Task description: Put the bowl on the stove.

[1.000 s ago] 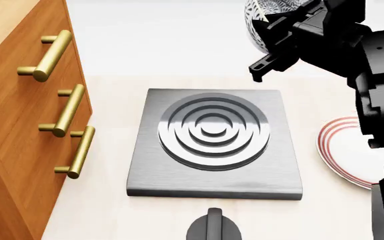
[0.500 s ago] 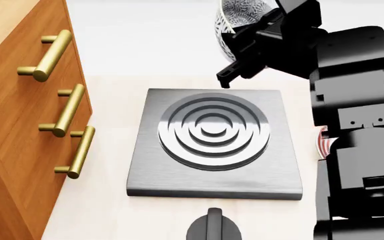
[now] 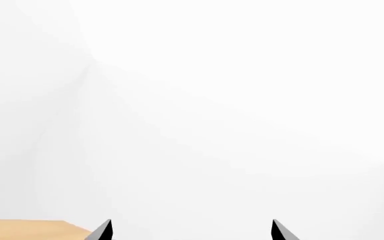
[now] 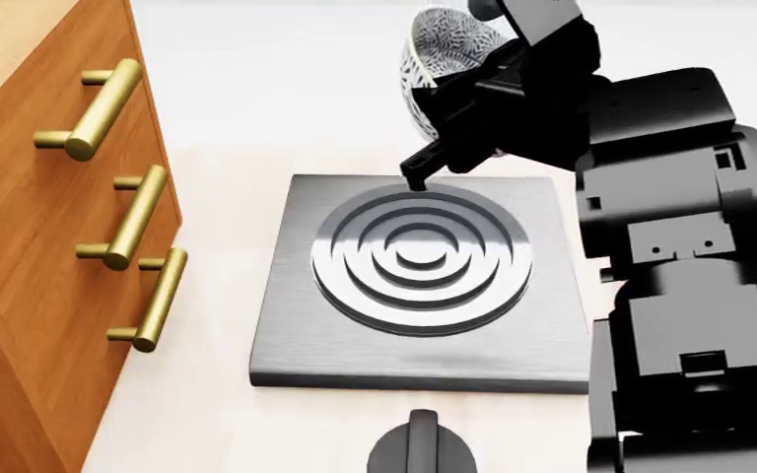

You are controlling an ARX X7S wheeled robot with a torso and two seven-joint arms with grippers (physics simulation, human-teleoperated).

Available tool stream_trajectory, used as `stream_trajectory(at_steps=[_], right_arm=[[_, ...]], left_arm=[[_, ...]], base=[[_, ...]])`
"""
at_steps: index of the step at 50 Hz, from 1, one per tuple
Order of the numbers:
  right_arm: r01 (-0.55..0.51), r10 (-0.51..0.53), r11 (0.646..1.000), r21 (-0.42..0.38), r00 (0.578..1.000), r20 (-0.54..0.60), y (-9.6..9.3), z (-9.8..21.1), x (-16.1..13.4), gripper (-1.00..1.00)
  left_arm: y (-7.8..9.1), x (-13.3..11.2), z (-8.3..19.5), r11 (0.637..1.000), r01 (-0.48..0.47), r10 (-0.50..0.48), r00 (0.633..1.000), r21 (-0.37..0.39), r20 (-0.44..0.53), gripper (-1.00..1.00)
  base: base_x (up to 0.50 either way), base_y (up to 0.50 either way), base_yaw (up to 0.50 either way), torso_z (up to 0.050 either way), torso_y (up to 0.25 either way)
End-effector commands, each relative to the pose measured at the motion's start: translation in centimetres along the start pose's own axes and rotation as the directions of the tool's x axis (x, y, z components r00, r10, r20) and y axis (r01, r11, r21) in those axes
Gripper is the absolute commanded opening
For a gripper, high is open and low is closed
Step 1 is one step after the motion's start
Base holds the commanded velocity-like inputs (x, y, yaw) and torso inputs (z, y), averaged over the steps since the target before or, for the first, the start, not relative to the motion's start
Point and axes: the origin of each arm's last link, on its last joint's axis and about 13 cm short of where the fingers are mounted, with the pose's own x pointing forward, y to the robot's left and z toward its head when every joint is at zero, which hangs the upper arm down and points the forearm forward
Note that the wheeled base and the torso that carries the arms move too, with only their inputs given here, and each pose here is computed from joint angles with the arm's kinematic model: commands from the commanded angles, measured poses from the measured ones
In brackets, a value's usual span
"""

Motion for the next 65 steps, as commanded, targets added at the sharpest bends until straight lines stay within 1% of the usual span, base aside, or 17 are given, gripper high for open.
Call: stream_trajectory(at_steps=[1, 4, 5, 6, 8, 14, 20, 21, 22, 24, 30, 37, 40, 46, 53, 60, 65], right_arm=[[-0.023, 0.023, 1.000, -0.004, 1.000, 0.014, 0.44, 0.28, 0.50, -1.00], [-0.020, 0.020, 1.000, 0.001, 1.000, 0.013, 0.40, 0.16, 0.45, -1.00], [-0.021, 0.021, 1.000, 0.004, 1.000, 0.015, 0.40, 0.11, 0.46, -1.00], [-0.018, 0.018, 1.000, 0.004, 1.000, 0.013, 0.40, 0.06, 0.46, -1.00], [-0.016, 0.016, 1.000, 0.007, 1.000, 0.013, 0.37, 0.04, 0.42, -1.00], [-0.013, 0.012, 1.000, 0.015, 1.000, 0.013, 0.34, -0.07, 0.38, -1.00], [-0.009, 0.009, 1.000, 0.023, 1.000, 0.011, 0.35, -0.20, 0.38, -1.00], [-0.010, 0.009, 1.000, 0.025, 1.000, 0.009, 0.38, -0.25, 0.40, -1.00], [-0.010, 0.009, 1.000, 0.027, 1.000, 0.010, 0.39, -0.27, 0.41, -1.00], [-0.010, 0.010, 1.000, 0.027, 1.000, 0.008, 0.40, -0.35, 0.43, -1.00], [-0.015, 0.015, 0.999, 0.030, 1.000, 0.001, 0.44, -0.40, 0.45, -1.00], [-0.016, 0.016, 0.999, 0.030, 1.000, -0.002, 0.43, -0.37, 0.43, -1.00], [-0.018, 0.018, 0.999, 0.031, 1.000, -0.003, 0.44, -0.40, 0.44, -1.00], [-0.021, 0.021, 0.999, 0.033, 1.000, -0.007, 0.47, -0.49, 0.46, -1.00], [-0.027, 0.027, 0.999, 0.036, 1.000, -0.008, 0.48, -0.51, 0.46, -1.00], [-0.023, 0.024, 0.999, 0.038, 1.000, -0.006, 0.49, -0.59, 0.48, -1.00], [-0.021, 0.021, 0.999, 0.038, 1.000, -0.003, 0.49, -0.51, 0.49, -1.00]], left_arm=[[0.12, -0.13, -0.10, 0.998, 0.004, -0.006, 1.000, 0.069, 0.027, 1.00], [0.06, -0.17, -0.10, 0.997, 0.012, -0.015, 0.999, 0.078, 0.033, 1.00], [0.07, -0.17, -0.11, 0.998, -0.002, 0.001, 1.000, 0.058, 0.028, 1.00], [0.08, -0.18, -0.12, 0.998, 0.004, -0.006, 0.999, 0.067, 0.032, 1.00], [0.10, -0.18, -0.11, 0.999, -0.004, 0.003, 1.000, 0.035, 0.015, 1.00], [0.08, -0.19, -0.02, 1.000, -0.006, 0.005, 1.000, 0.024, 0.022, 1.00], [0.09, -0.19, 0.00, 0.999, 0.000, -0.001, 1.000, 0.036, 0.030, 1.00], [0.11, -0.18, -0.02, 0.999, 0.001, -0.003, 0.999, 0.046, 0.032, 1.00], [0.14, -0.17, -0.06, 0.997, -0.001, -0.003, 0.999, 0.076, 0.047, 1.00], [0.17, -0.15, -0.09, 0.998, -0.004, 0.002, 0.999, 0.063, 0.037, 1.00], [0.20, -0.17, -0.07, 0.998, 0.000, -0.003, 0.999, 0.058, 0.039, 1.00], [0.22, -0.18, -0.08, 0.998, 0.006, -0.008, 0.999, 0.059, 0.039, 1.00], [0.25, -0.12, -0.05, 1.000, -0.013, 0.012, 1.000, 0.027, 0.028, 1.00], [0.24, -0.14, -0.04, 1.000, -0.015, 0.014, 1.000, 0.026, 0.026, 1.00], [0.15, -0.32, -0.07, 0.999, 0.010, -0.011, 1.000, 0.042, 0.029, 1.00], [0.10, -0.40, -0.12, 0.998, 0.022, -0.024, 0.999, 0.053, 0.030, 1.00], [0.12, -0.39, -0.13, 1.000, 0.005, -0.006, 1.000, 0.030, 0.024, 1.00]], base=[[0.00, 0.00, 0.00, 0.000, -0.205], [0.00, 0.00, 0.00, 0.000, -0.250], [0.00, 0.00, 0.00, 0.000, -0.250], [0.00, 0.00, 0.00, 0.000, -0.105], [0.00, 0.00, 0.00, 0.000, 0.000], [0.00, 0.00, 0.00, 0.000, 0.000], [0.00, 0.00, 0.00, 0.000, 0.000], [0.00, 0.00, 0.00, 0.000, 0.000], [0.00, 0.00, 0.00, 0.000, 0.000], [0.00, 0.00, 0.00, 0.000, 0.000], [0.00, 0.00, 0.00, 0.000, 0.000], [0.00, 0.00, 0.00, 0.000, -0.153], [0.00, 0.00, 0.00, 0.000, -0.124], [0.00, 0.00, 0.00, 0.000, 0.000], [0.00, 0.00, 0.00, 0.000, 0.000], [0.00, 0.00, 0.00, 0.000, -0.223], [0.00, 0.00, 0.00, 0.000, -0.130]])
